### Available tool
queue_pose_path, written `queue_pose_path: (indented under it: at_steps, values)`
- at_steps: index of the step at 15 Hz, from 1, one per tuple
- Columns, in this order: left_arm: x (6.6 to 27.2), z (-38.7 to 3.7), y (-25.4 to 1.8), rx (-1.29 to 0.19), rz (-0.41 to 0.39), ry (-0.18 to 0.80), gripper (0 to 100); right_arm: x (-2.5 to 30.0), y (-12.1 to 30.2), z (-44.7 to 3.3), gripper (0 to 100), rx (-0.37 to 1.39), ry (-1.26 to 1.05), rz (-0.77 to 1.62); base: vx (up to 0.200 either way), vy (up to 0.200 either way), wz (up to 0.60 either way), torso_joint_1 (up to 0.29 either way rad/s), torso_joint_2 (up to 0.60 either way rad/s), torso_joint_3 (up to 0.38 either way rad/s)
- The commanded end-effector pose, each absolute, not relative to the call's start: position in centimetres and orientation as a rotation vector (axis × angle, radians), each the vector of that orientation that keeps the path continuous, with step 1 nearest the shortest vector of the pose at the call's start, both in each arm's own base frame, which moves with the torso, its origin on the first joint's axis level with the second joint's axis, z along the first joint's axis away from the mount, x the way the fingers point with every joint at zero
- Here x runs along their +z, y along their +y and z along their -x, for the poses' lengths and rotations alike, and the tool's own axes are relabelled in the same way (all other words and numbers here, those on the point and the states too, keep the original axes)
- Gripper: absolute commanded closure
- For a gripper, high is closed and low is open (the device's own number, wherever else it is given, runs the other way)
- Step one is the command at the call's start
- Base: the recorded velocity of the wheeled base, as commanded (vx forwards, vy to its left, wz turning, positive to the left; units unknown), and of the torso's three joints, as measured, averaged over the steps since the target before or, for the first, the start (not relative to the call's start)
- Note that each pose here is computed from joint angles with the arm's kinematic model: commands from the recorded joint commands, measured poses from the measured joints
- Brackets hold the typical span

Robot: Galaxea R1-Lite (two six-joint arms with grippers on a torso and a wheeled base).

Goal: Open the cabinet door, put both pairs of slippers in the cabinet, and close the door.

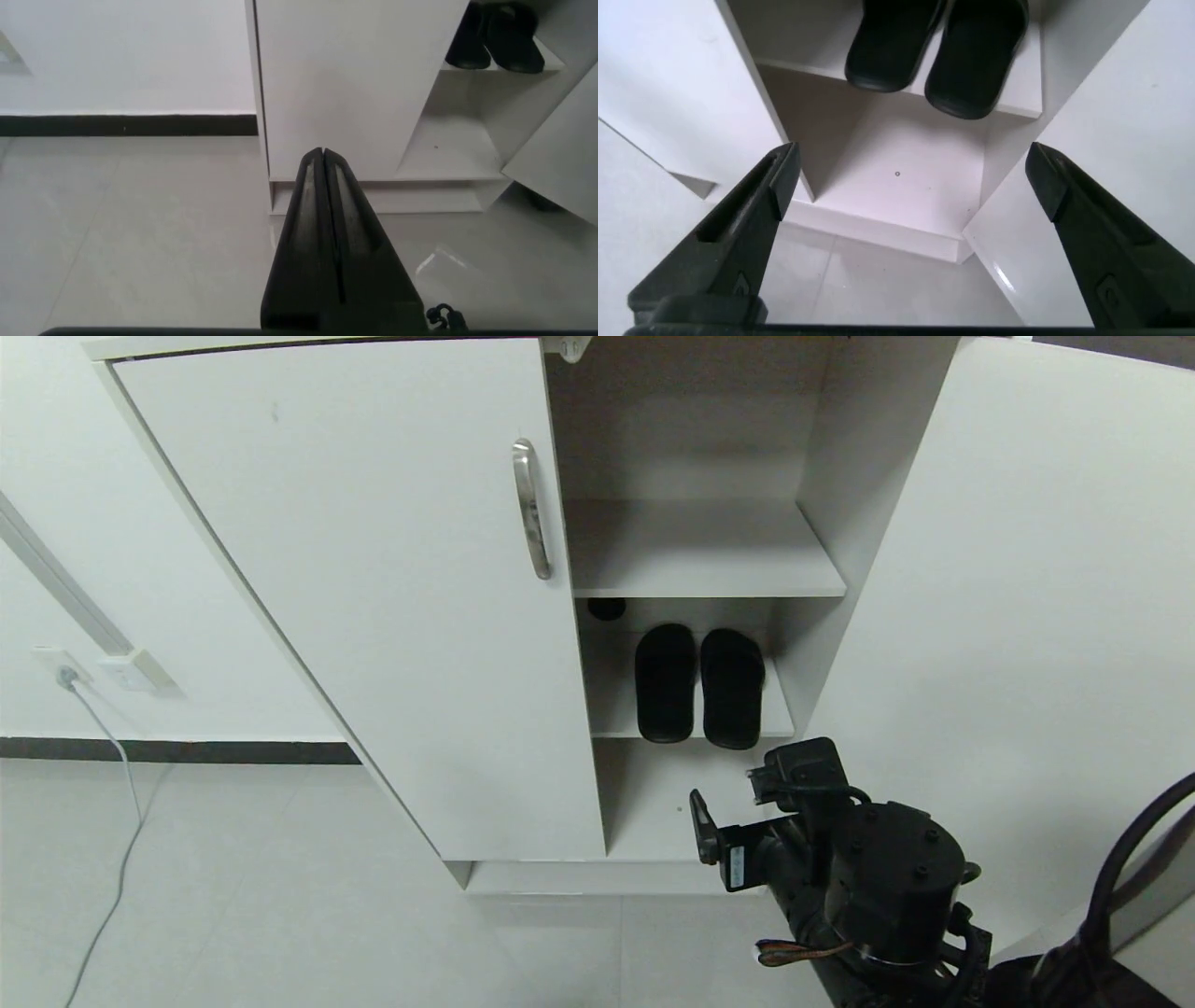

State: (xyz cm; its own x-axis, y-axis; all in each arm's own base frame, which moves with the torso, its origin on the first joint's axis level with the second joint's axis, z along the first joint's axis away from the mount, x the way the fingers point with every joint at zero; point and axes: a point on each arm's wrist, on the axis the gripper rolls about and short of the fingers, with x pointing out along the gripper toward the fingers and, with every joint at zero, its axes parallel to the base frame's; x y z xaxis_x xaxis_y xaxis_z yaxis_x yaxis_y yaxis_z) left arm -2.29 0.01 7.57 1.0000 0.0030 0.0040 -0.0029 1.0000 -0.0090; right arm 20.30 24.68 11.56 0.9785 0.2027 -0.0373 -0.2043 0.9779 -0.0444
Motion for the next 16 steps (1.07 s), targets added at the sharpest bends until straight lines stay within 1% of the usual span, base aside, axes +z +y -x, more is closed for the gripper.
queue_pose_path:
  at_steps: [1,8,16]
  values:
    - [7.58,2.28,0.01,0.003,0.009,-0.003,100,11.48,24.7,-20.3,0,0.206,0.034,0.052,0.0,0.0,0.0,0.0,0.0,0.0]
    - [7.58,2.28,0.01,0.003,0.011,-0.003,100,11.45,24.72,-20.31,0,0.207,0.034,0.051,0.0,0.0,0.0,-0.001,0.0,0.016]
    - [7.58,2.28,0.01,0.003,0.009,-0.003,100,11.4,24.45,-20.72,0,0.192,0.035,0.049,0.0,0.0,0.0,0.003,0.0,0.196]
